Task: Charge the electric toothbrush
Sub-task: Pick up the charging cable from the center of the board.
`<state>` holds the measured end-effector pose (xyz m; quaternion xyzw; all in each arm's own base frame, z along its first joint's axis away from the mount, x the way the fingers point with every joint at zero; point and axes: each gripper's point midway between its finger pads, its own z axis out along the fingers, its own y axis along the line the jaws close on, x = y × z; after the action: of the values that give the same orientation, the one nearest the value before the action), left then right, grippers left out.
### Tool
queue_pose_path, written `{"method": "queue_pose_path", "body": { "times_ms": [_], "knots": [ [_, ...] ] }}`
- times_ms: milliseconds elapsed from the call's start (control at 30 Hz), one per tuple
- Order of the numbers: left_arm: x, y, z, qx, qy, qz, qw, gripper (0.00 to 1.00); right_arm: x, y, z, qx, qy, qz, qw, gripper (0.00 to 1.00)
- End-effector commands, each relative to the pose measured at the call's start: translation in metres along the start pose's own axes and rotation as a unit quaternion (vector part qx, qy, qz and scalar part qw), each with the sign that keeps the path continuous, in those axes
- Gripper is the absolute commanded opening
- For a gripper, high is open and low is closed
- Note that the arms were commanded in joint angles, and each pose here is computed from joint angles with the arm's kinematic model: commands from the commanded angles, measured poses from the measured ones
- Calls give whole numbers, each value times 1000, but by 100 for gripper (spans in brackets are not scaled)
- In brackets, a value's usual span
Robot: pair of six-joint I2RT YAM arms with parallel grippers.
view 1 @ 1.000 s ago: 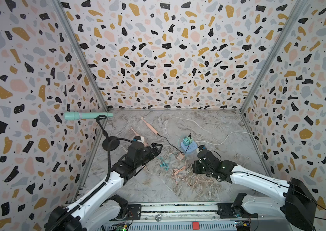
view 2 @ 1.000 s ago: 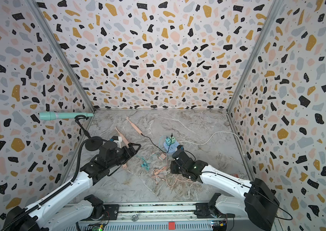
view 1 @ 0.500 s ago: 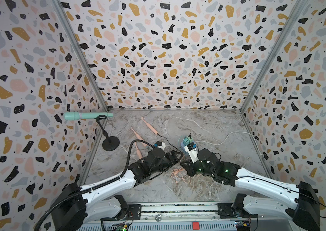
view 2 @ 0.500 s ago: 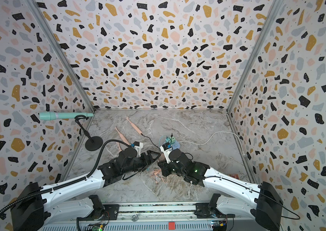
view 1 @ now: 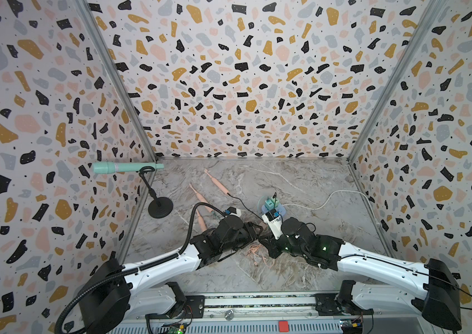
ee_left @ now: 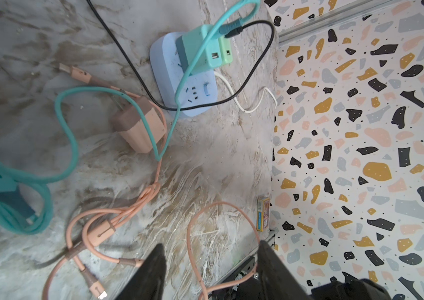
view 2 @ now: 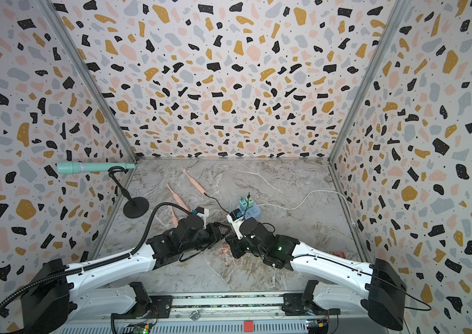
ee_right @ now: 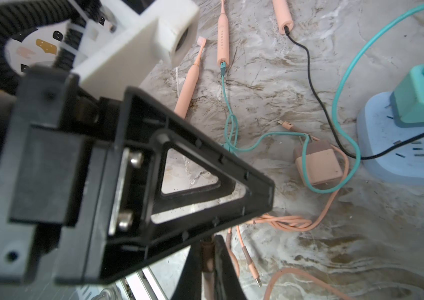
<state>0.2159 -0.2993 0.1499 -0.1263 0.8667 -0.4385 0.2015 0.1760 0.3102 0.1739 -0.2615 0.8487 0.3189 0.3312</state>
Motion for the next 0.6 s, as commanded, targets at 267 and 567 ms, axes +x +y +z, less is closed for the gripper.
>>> {"method": "queue_pose_path", "body": {
  "times_ms": [267, 567],
  "knots": [
    [8, -26, -3, 29, 3, 13, 999, 42, -14, 6, -2, -2, -16, 2, 1000, 0],
    [21, -28, 2, 30, 20, 21, 999, 28, -12, 5, 2, -1, -12, 11, 1000, 0]
  ]
}}
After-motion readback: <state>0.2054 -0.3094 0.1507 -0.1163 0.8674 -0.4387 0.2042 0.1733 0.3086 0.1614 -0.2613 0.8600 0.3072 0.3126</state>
